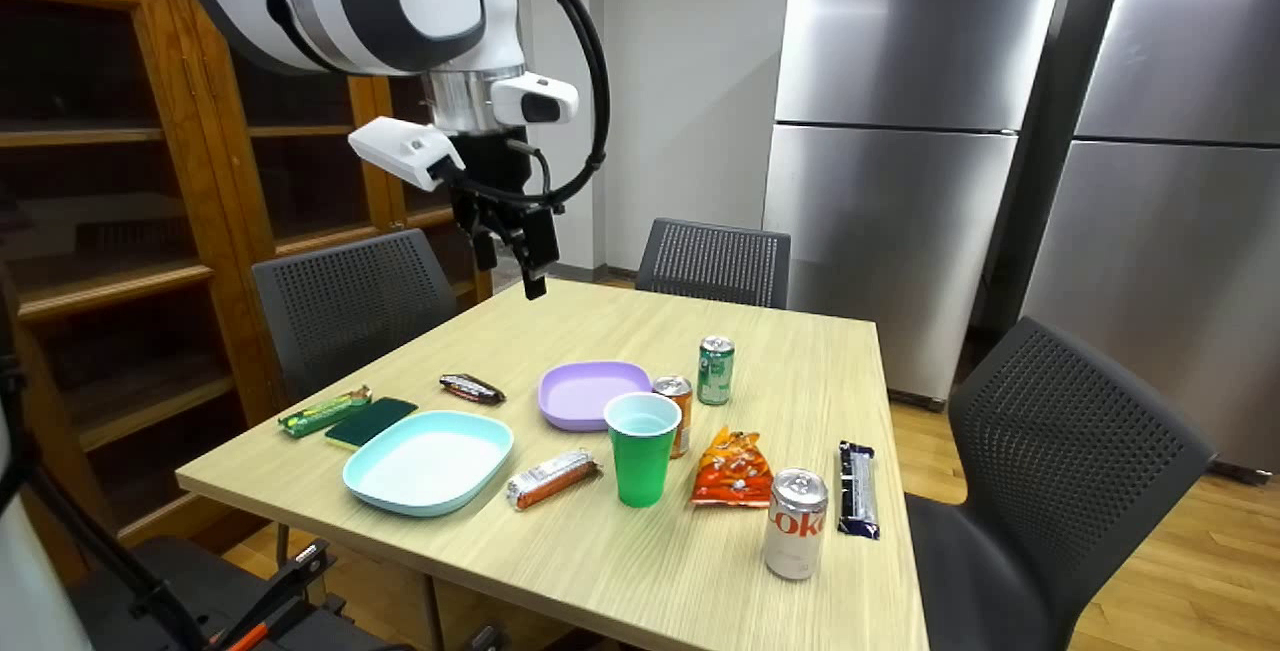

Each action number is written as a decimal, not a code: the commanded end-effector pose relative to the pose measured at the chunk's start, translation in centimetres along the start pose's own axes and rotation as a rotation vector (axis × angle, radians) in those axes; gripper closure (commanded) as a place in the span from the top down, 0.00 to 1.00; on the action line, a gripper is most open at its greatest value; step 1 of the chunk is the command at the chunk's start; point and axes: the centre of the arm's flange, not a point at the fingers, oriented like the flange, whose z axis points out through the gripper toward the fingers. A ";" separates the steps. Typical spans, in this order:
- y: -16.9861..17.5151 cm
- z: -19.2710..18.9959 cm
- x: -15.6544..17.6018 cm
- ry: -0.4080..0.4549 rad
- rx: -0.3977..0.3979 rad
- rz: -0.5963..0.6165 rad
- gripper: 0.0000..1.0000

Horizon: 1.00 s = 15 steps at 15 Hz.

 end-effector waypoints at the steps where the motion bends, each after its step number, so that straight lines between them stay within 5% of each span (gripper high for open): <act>1: 0.3 2.9 1.2 -0.051 -0.028 0.032 1.00; 10: 0.6 3.0 0.4 -0.061 -0.019 0.017 1.00; 15: 0.2 6.8 0.6 -0.114 -0.049 0.065 1.00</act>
